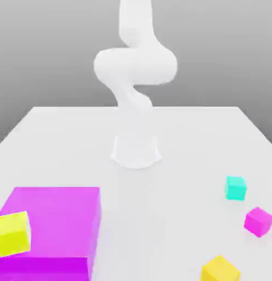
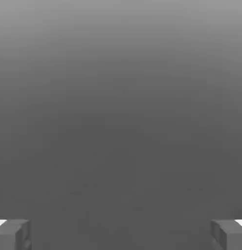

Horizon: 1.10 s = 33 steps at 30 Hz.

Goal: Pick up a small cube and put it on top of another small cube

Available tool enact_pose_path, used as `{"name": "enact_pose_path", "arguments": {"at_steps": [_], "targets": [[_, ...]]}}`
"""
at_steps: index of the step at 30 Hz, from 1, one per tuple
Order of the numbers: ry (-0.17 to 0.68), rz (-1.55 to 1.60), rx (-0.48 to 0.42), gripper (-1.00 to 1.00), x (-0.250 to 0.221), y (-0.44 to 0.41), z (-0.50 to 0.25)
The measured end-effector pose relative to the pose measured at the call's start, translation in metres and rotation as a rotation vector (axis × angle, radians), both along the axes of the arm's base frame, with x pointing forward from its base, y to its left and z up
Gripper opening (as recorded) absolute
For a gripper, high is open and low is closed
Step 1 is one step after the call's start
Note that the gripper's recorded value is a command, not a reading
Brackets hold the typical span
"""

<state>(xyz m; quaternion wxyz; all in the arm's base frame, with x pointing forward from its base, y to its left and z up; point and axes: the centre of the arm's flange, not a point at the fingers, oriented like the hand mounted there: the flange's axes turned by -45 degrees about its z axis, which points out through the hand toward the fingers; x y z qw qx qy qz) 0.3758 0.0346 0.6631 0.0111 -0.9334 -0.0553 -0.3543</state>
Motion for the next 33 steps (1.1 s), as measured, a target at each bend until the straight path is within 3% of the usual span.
{"name": "enact_pose_path", "arguments": {"at_steps": [5,10,16,24,30,31,33], "targets": [[0.144,0.256,-0.08,0.0,0.03,0.082,-0.105],[0.271,0.508,-0.173,0.0,0.018,0.16,-0.21],[0.411,0.813,-0.306,0.0,-0.044,0.232,-0.331],[0.563,1.216,-0.512,0.0,-0.17,0.268,-0.465],[0.578,1.215,-0.514,0.0,-0.17,0.263,-0.522],[0.578,1.215,-0.514,-1.0,-0.171,0.262,-0.53],[0.578,1.215,-0.514,-1.0,-0.171,0.262,-0.53]]}}
